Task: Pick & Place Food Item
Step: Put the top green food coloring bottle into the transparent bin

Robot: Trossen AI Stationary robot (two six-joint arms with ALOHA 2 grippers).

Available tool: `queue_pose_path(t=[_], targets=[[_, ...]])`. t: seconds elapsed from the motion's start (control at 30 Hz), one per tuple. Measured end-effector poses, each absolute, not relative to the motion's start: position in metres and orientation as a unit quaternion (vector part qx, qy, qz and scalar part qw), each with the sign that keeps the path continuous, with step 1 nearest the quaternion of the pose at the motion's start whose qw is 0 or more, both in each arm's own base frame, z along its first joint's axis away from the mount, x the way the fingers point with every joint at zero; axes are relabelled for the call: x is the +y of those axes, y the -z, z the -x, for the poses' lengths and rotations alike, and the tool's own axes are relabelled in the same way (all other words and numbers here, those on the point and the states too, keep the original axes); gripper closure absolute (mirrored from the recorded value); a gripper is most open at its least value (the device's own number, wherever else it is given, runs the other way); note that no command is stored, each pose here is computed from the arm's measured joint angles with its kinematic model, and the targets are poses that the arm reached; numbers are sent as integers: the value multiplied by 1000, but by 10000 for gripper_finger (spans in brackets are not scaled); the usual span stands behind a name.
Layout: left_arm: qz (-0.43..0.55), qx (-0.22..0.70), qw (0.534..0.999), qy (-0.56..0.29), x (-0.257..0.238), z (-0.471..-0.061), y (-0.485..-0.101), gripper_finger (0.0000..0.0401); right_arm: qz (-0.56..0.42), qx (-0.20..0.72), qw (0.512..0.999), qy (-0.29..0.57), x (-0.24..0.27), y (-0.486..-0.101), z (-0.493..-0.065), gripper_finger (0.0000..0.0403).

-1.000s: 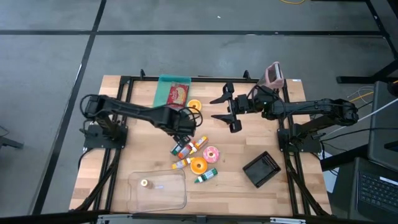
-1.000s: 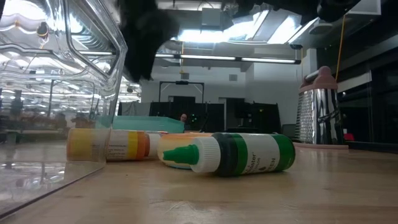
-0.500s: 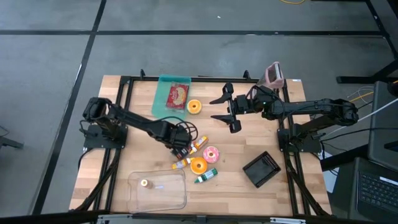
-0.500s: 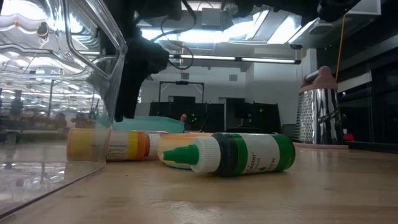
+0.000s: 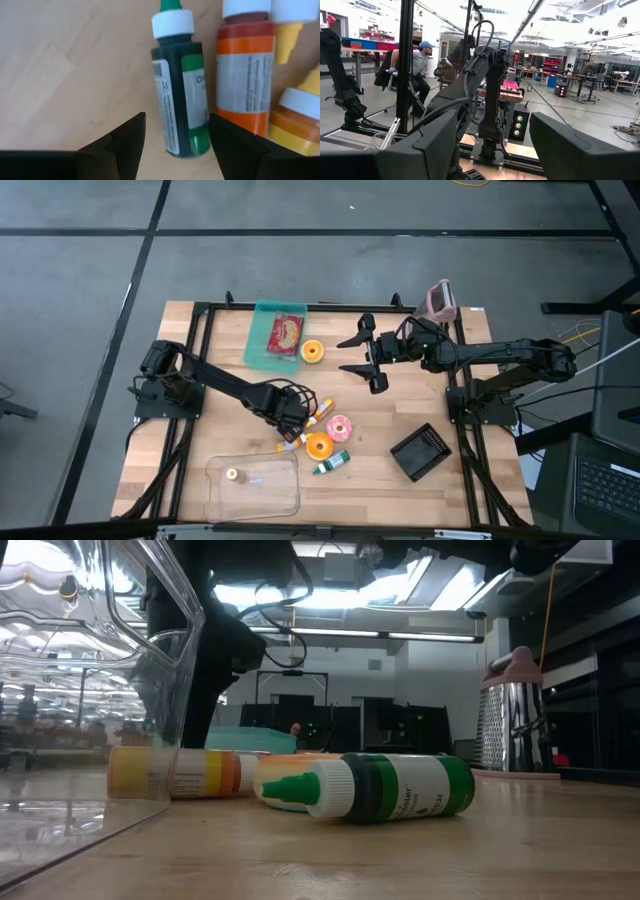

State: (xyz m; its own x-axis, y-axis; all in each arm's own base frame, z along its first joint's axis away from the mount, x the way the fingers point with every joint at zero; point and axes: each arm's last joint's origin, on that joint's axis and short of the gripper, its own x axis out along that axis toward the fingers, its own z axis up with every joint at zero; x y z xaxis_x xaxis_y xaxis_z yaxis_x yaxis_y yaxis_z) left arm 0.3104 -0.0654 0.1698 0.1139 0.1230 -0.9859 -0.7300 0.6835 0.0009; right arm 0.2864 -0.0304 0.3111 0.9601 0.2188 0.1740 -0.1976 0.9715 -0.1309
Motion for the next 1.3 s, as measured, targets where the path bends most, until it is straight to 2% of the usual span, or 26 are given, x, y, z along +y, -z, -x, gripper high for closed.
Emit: queue_pose_path(t=[0.47,0.8,1.0,1.3], targets=[[259,565,718,-313,-59,-316,-171,191,56,-94,988,-105,-30,-311,-286,156],[277,581,704,-299,-63,-314,-170,191,56,-94,988,-105,-30,-311,-286,156],[281,591,687,-316,-64,-303,-157,191,56,-94,988,-105,-30,-311,-286,156],[298,581,694,-303,-64,-299,-142,193,56,-94,988,-105,-30,-311,-286,156]])
